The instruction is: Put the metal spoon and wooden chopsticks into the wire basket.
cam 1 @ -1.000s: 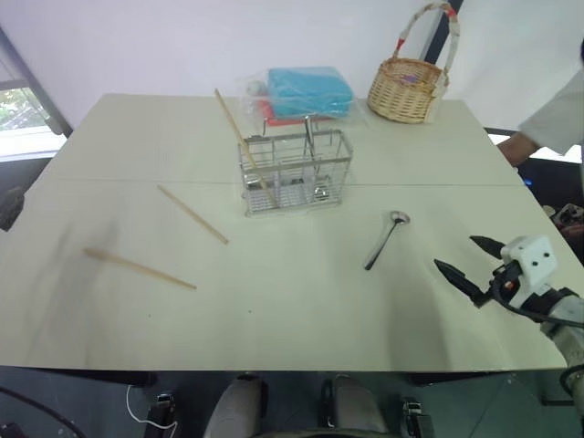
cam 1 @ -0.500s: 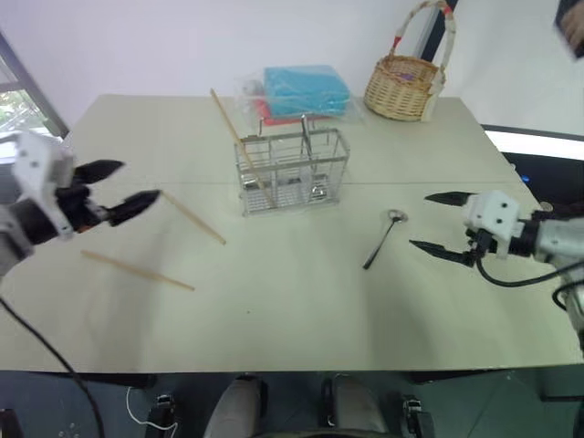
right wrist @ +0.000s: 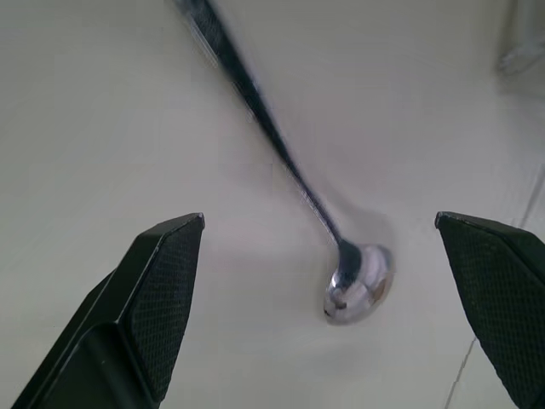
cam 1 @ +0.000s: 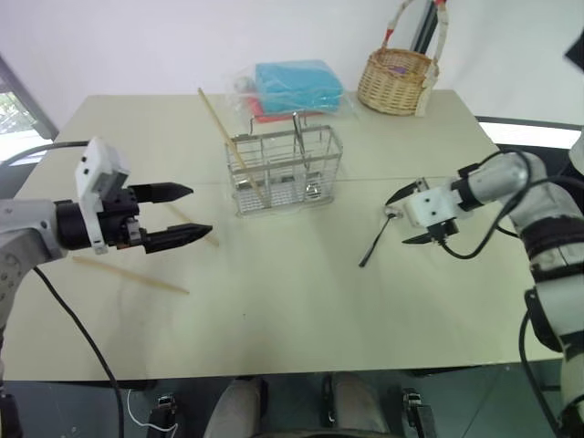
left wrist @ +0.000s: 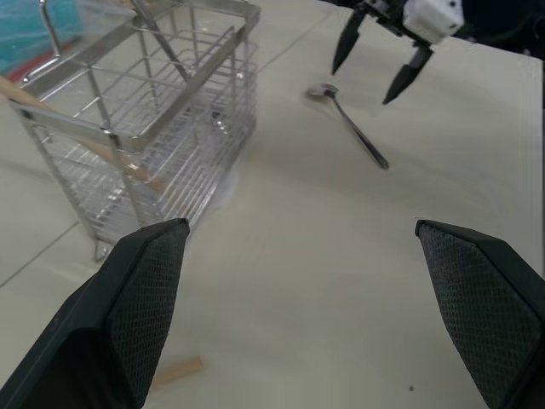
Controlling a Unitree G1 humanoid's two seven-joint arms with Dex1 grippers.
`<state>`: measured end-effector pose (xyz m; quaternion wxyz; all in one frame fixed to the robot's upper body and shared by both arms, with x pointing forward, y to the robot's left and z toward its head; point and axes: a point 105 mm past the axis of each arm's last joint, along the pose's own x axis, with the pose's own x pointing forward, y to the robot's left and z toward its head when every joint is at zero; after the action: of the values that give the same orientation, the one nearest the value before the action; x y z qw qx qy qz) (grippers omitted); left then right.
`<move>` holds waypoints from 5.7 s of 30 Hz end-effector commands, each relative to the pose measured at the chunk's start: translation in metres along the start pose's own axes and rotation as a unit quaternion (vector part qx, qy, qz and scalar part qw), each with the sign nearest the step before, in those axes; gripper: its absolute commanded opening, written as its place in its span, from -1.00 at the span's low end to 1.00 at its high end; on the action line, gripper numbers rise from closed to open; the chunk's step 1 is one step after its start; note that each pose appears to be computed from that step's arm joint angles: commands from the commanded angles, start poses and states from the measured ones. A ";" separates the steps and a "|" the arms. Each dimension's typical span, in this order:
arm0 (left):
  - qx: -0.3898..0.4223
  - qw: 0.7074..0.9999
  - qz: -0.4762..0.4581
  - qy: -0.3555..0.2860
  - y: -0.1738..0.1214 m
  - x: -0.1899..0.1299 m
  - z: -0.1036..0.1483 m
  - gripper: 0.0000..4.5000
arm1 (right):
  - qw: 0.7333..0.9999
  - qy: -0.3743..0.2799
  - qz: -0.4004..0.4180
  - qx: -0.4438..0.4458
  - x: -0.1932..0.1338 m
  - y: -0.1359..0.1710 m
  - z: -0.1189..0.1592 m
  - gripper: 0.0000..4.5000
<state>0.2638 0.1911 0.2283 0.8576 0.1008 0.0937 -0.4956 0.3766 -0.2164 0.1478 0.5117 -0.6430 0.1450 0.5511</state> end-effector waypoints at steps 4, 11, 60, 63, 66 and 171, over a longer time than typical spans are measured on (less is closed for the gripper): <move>0.026 1.000 -0.014 -0.003 -0.009 0.003 0.013 1.00 | 0.987 0.090 0.002 -0.131 0.009 -0.024 -0.002 0.99; 0.020 1.000 -0.010 -0.011 -0.013 0.002 0.016 1.00 | 0.974 0.110 0.012 -0.197 0.022 -0.029 0.001 0.99; 0.072 0.996 0.011 -0.058 0.018 0.007 0.045 1.00 | 0.795 -0.389 -0.311 0.347 -0.091 -0.135 0.107 -0.99; 0.076 0.995 0.016 -0.066 0.021 0.008 0.050 1.00 | 0.786 -0.374 -0.329 0.366 -0.074 -0.140 0.104 -0.99; 0.081 0.993 0.025 -0.078 0.025 0.008 0.056 1.00 | 0.771 -0.371 -0.337 0.393 -0.059 -0.144 0.100 -0.99; -0.210 0.835 0.285 -0.421 0.164 0.048 0.201 -0.99 | 0.745 -0.425 -0.330 0.395 -0.125 -0.022 0.133 0.46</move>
<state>0.4520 0.1893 0.3984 0.9234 -0.3051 -0.1712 -0.1578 0.2761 -0.1371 0.2716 0.8684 -0.0803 -0.0767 0.4833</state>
